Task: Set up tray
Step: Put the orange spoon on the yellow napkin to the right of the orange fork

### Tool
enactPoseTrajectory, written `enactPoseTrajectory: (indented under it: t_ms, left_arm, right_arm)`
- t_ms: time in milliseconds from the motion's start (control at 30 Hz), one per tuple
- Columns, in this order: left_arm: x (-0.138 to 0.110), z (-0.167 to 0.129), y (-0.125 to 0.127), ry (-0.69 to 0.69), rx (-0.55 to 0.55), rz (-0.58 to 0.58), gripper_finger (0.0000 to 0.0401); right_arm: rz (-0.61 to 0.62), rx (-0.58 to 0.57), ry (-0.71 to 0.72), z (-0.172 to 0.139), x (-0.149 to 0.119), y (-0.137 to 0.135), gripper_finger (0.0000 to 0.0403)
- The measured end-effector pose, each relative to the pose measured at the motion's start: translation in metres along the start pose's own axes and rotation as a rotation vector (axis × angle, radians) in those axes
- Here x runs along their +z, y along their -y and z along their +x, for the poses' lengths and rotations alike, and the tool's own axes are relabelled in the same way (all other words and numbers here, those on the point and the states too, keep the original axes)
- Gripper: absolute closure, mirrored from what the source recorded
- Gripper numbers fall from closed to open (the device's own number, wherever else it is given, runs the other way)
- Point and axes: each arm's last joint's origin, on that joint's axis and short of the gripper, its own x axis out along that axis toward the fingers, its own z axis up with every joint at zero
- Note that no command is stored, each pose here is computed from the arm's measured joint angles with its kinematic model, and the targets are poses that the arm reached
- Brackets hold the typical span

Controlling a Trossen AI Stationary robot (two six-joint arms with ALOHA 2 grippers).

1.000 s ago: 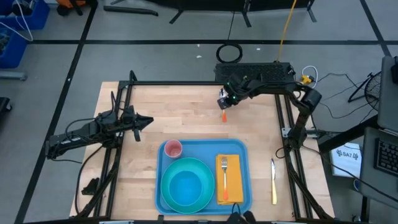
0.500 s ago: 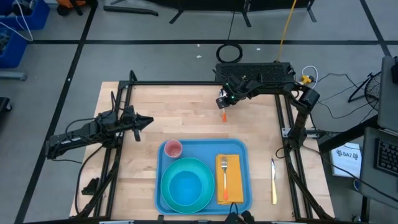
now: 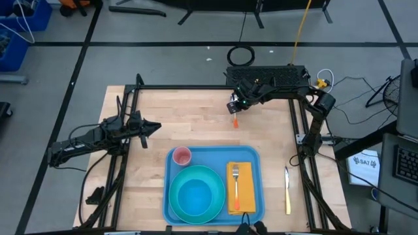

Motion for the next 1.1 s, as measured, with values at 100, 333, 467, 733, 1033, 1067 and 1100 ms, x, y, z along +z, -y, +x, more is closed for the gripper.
enactPoseTrajectory:
  t_ms: [100, 333, 467, 733, 1033, 1067, 1100]
  left_arm:
    - [0.000, 0.000, 0.000, 0.000, 0.000, 0.000, 0.0359]
    - [0.000, 0.000, 0.000, 0.000, 0.000, 0.000, 0.0359]
    - [0.000, 0.000, 0.000, 0.000, 0.000, 0.000, 0.0359]
    - [0.000, 0.000, 0.000, 0.000, 0.000, 0.000, 0.0359]
    - [0.000, 0.000, 0.000, 0.000, 0.000, 0.000, 0.0359]
    - [0.000, 0.000, 0.000, 0.000, 0.000, 0.000, 0.0359]
    - [0.000, 0.000, 0.000, 0.000, 0.000, 0.000, 0.0359]
  right_arm:
    - [-0.002, -0.001, -0.001, 0.000, -0.001, -0.001, 0.0327]
    - [-0.018, -0.013, 0.000, 0.002, -0.005, -0.008, 0.0328]
    - [-0.012, -0.019, -0.012, 0.002, -0.006, -0.008, 0.0326]
    - [0.002, -0.039, -0.002, 0.002, -0.007, -0.009, 0.0299]
    - [0.026, -0.023, 0.003, 0.003, -0.009, -0.015, 0.0291]
    - [0.028, -0.021, 0.002, 0.003, -0.010, -0.017, 0.0292]
    - [0.024, -0.020, 0.001, 0.003, -0.011, -0.018, 0.0293]
